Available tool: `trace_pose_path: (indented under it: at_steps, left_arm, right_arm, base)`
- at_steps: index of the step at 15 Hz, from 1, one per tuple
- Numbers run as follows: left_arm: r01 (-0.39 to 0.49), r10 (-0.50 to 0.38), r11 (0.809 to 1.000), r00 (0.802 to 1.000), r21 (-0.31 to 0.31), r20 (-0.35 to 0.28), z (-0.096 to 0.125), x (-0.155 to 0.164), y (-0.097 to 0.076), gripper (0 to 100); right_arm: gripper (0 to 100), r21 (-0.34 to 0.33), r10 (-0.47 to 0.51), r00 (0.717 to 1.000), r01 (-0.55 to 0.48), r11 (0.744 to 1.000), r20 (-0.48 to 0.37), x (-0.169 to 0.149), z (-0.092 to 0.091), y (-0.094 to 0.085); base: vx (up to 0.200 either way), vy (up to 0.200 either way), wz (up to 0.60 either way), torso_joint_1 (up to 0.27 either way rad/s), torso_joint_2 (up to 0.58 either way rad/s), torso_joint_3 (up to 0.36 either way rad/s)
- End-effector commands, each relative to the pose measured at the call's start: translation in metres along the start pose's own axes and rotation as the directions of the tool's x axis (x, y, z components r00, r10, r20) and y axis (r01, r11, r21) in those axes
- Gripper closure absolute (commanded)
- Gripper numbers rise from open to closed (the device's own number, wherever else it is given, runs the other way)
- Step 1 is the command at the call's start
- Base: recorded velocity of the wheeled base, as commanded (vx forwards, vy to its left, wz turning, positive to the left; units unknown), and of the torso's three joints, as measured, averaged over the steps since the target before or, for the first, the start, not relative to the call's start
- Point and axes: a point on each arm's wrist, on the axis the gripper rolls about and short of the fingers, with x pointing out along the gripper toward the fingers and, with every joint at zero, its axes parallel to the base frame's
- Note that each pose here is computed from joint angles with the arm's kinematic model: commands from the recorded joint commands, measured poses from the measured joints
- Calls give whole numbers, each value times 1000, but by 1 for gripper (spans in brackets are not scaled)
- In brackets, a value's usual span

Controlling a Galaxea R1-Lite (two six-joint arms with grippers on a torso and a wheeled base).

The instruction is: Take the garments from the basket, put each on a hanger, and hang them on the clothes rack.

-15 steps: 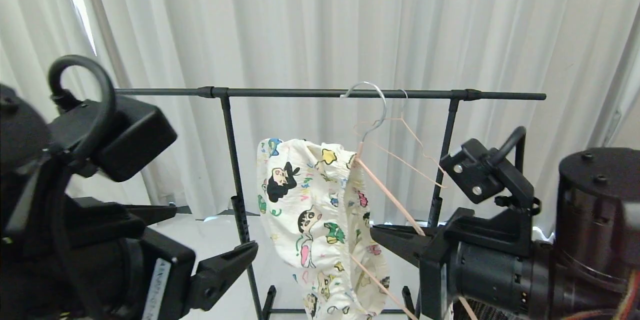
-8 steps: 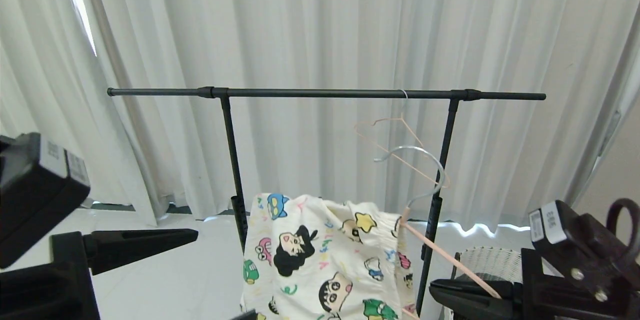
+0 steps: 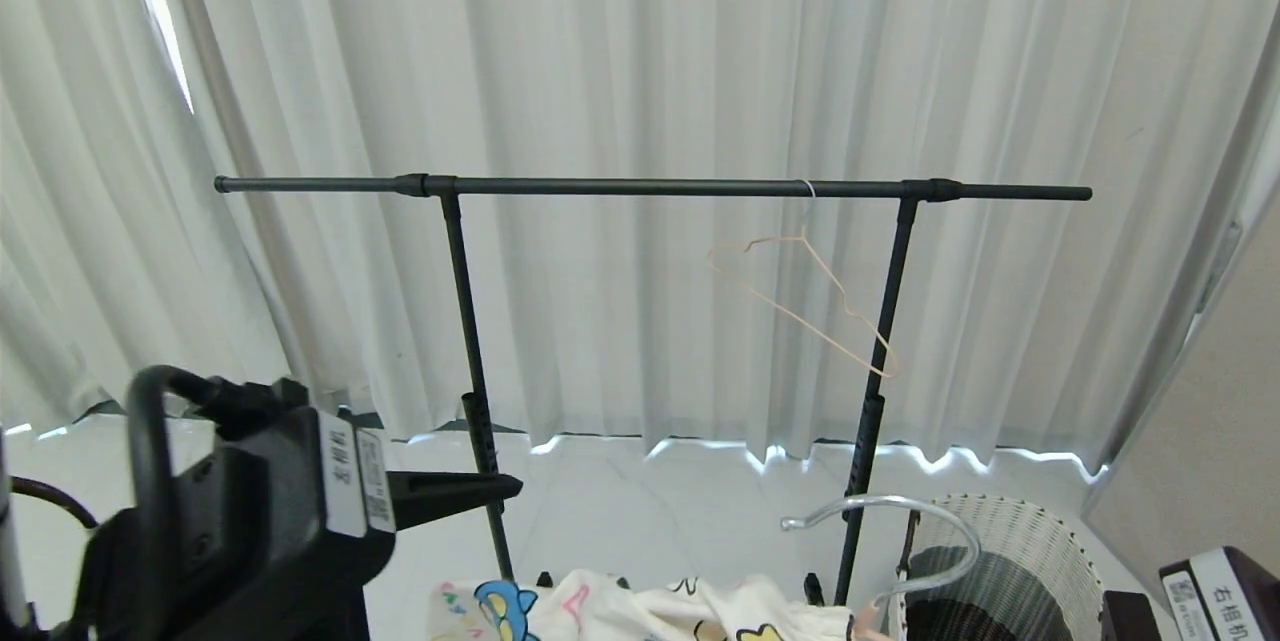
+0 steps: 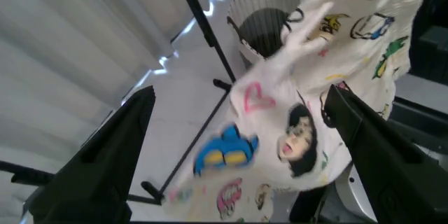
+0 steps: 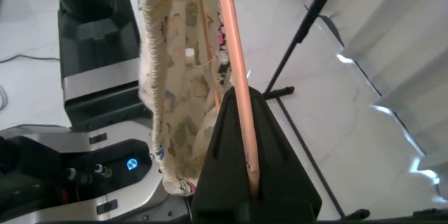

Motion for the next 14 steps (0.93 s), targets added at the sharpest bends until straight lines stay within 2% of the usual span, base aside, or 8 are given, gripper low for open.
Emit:
trace_pose_path:
  at_steps: [1, 3, 6, 10, 11, 14]
  left_arm:
    - [34, -34, 999, 998, 11, -58, -5, 17, -1, 0]
    - [103, -100, 994, 992, 45, -76, -10, 22, -3, 0]
    - [118, -113, 992, 987, 39, -110, -12, 32, -3, 0]
    - [150, -144, 988, 983, 45, -118, -15, 33, -8, 0]
    - [152, -146, 987, 982, 47, -119, -15, 33, -8, 100]
    - [161, -154, 986, 980, 51, -122, -15, 34, -10, 100]
  right_arm:
    - [100, -9, 27, 1000, -28, 1000, -13, 8, 3, 3]
    - [100, -15, 48, 999, -48, 999, -15, 15, 8, 5]
    - [100, -27, 82, 996, -83, 996, -26, 23, 12, 10]
    - [100, -33, 95, 995, -95, 995, -20, 26, 16, 12]
    - [100, -33, 95, 995, -95, 995, -20, 27, 16, 12]
    - [100, -52, 93, 995, -94, 994, -23, 27, 16, 12]
  base:
    - [0, 0, 0, 0, 0, 0]
    - [0, 0, 0, 0, 0, 0]
    - [0, 0, 0, 0, 0, 0]
    - [0, 0, 0, 0, 0, 0]
    - [0, 0, 0, 0, 0, 0]
    - [0, 0, 0, 0, 0, 0]
